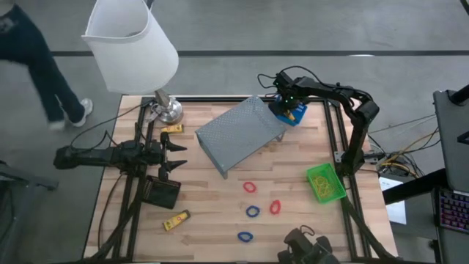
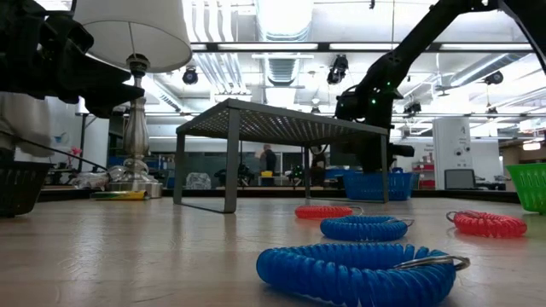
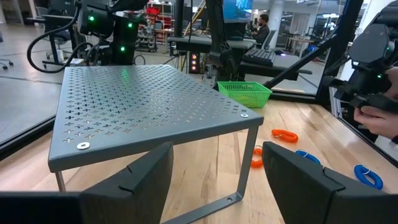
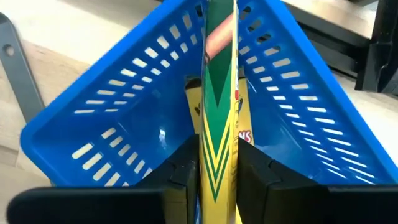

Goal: Pick & Place Office Desk Supplies
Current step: Put the crayon box into the blue basket

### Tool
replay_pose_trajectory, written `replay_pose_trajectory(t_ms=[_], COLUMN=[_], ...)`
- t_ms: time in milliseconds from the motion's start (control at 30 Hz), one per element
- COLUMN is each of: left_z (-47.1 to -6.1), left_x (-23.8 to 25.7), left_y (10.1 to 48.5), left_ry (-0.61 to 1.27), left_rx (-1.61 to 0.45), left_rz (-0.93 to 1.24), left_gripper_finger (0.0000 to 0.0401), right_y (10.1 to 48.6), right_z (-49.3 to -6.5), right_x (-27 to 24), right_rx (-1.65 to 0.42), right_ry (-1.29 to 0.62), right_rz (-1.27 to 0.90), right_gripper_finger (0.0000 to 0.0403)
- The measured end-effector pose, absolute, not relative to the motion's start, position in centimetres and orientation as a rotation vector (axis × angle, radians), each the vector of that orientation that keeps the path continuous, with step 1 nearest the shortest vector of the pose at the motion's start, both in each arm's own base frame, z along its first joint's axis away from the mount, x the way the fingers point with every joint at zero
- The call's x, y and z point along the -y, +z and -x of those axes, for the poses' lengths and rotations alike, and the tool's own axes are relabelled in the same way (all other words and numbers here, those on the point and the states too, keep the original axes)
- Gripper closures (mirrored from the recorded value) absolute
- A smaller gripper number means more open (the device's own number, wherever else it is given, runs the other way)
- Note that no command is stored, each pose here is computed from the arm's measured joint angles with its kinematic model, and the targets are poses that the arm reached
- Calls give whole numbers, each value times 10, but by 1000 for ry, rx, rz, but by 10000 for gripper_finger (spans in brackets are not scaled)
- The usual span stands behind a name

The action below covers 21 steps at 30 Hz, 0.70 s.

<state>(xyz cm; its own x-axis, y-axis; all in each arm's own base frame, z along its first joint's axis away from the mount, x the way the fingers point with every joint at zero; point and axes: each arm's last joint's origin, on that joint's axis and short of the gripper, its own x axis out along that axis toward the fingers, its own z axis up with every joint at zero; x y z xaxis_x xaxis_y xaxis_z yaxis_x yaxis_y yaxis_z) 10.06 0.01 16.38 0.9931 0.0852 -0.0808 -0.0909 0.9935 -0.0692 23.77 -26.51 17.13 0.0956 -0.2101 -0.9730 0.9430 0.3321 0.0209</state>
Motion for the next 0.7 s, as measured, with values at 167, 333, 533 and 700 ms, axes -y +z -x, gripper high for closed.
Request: replay_pose_trajectory(t_ms=[167,333,533,700], left_z=[-101,-101,-101,-101], left_x=[0,0,0,0], left_y=[164,164,164,164], left_ry=[89,88,89,89], left_rx=[-78,-78,-78,-78], left_rz=[73,73,73,73], left_gripper_finger=[148,148,148,148], right_y=[171,172,172,173], right_z=[-238,-239,-240,-240], right_x=[265,265,266,266], right_rx=[-1139,-1130,-1116,-1111], right_ry=[-1020,-1005,-997,-985], right_rz=[-831,-841,-843,-852], right_gripper_finger=[314,300,292,285])
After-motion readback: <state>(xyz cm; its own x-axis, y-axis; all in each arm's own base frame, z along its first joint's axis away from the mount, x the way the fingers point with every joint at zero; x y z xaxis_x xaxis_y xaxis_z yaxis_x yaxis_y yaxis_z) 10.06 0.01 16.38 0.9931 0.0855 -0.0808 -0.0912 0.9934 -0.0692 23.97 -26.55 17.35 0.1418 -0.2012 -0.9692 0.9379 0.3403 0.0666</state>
